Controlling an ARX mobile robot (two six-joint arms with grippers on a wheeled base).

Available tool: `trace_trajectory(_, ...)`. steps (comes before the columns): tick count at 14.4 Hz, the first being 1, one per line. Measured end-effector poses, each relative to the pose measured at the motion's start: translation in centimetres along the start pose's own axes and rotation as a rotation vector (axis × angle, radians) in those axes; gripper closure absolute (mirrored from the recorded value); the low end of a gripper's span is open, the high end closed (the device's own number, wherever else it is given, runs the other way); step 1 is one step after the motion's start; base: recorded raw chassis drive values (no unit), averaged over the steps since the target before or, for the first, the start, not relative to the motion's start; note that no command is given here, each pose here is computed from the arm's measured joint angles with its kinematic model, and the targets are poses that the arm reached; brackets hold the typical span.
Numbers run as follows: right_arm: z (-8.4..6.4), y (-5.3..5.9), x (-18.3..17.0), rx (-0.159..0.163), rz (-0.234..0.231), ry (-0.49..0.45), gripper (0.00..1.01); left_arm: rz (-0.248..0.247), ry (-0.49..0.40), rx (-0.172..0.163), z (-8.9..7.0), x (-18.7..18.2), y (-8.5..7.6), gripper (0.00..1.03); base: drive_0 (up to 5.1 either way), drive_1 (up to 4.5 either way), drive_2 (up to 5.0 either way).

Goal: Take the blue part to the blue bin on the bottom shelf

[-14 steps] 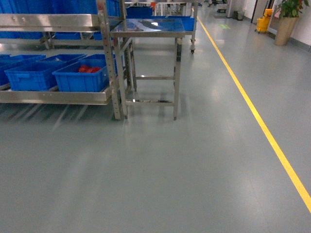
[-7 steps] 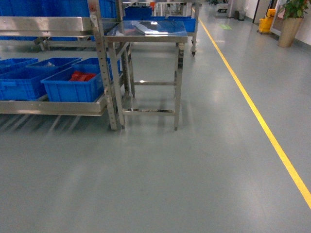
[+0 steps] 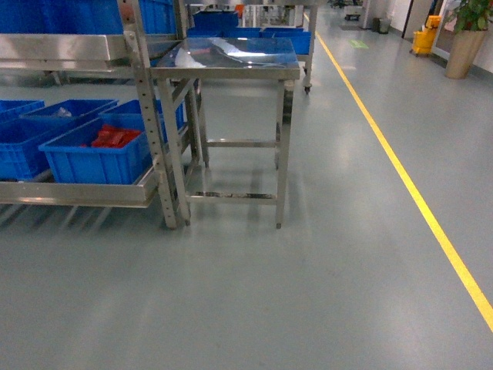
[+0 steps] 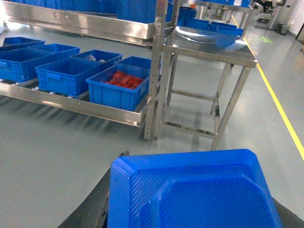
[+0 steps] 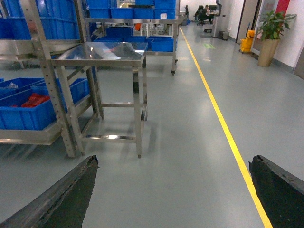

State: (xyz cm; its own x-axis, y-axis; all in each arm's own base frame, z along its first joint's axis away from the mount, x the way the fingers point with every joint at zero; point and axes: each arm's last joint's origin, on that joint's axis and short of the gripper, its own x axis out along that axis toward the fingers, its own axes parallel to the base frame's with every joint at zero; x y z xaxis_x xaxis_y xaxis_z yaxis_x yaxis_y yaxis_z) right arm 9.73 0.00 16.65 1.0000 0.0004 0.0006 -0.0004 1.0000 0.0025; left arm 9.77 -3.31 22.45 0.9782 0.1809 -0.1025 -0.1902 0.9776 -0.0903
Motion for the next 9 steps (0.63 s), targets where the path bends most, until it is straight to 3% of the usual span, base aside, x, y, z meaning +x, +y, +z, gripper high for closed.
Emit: trace_trajectory(9,0.0,0.0,0.0,0.0,0.0,0.0,0.03,0.001,0.001,0.001,-0.01,0.0,0.0,0.59,0.0,4.35,-4.3)
